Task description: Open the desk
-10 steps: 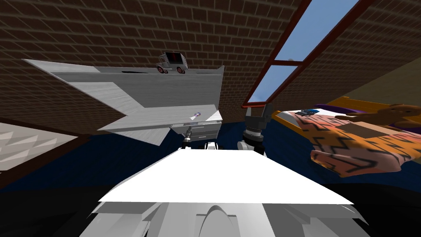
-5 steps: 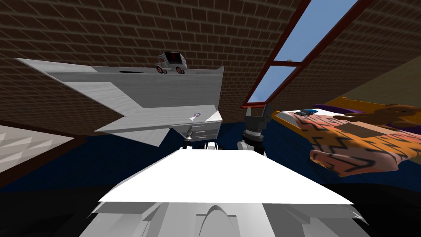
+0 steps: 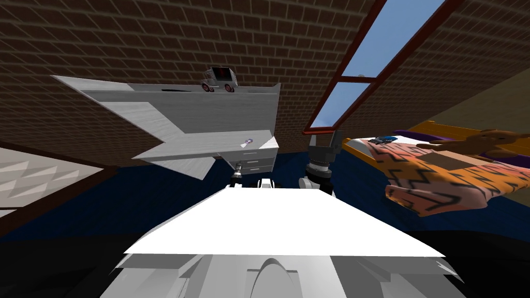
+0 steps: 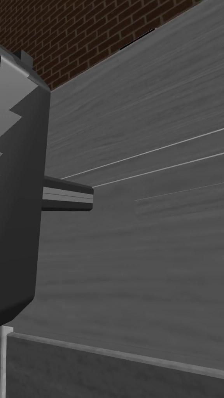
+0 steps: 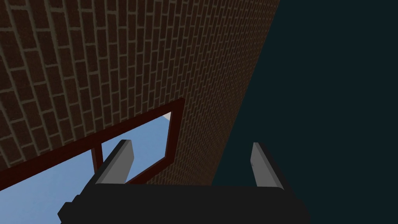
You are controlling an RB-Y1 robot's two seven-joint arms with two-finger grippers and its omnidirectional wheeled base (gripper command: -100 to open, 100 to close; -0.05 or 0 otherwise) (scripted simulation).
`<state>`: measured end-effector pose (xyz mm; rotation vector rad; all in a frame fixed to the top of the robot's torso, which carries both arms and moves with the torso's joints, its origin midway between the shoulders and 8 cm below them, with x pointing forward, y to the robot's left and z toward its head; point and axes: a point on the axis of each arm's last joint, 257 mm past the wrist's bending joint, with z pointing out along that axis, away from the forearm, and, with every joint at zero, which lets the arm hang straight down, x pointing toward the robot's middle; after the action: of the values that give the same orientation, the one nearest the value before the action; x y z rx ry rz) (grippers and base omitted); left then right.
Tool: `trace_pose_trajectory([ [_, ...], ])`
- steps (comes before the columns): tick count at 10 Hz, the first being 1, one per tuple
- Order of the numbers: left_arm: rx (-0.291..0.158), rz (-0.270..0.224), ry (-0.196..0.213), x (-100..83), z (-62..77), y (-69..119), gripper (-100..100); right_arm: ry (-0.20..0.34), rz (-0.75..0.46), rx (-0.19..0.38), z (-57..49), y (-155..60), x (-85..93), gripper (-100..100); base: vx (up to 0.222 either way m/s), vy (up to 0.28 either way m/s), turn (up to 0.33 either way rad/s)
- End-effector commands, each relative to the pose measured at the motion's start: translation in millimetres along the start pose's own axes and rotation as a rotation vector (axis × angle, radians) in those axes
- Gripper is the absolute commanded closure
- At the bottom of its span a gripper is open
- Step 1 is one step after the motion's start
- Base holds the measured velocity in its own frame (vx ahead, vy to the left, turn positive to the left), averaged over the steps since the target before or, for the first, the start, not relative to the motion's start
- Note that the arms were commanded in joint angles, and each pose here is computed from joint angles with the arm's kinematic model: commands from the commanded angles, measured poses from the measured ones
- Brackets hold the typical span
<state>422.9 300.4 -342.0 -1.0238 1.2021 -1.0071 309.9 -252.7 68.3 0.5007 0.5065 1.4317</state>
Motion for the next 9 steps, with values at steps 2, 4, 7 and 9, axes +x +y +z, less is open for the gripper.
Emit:
trace_pose_trajectory([
  [2, 0.005, 0.033, 0.01, -11.9, -0.1, -0.8, -100, 0.0, 0.0, 0.0, -0.1, 0, 0.0, 0, -0.049, -0.006, 0.001],
  [4, 0.015, 0.064, 0.015, -23.4, 0.1, -1.9, -100, 0.0, 0.0, 0.0, -0.1, 0, -0.1, 0, 0.085, 0.009, -0.01],
  [7, 0.013, 0.063, 0.01, -25.0, -1.8, 1.8, -100, 0.0, 0.0, 0.0, -0.2, 0, -0.1, 0, 0.182, 0.015, -0.016],
  [9, -0.003, 0.026, -0.002, -13.3, -4.8, 8.1, -100, 0.0, 0.0, 0.0, -0.2, 0, -0.1, 0, 0.172, 0.021, -0.018],
])
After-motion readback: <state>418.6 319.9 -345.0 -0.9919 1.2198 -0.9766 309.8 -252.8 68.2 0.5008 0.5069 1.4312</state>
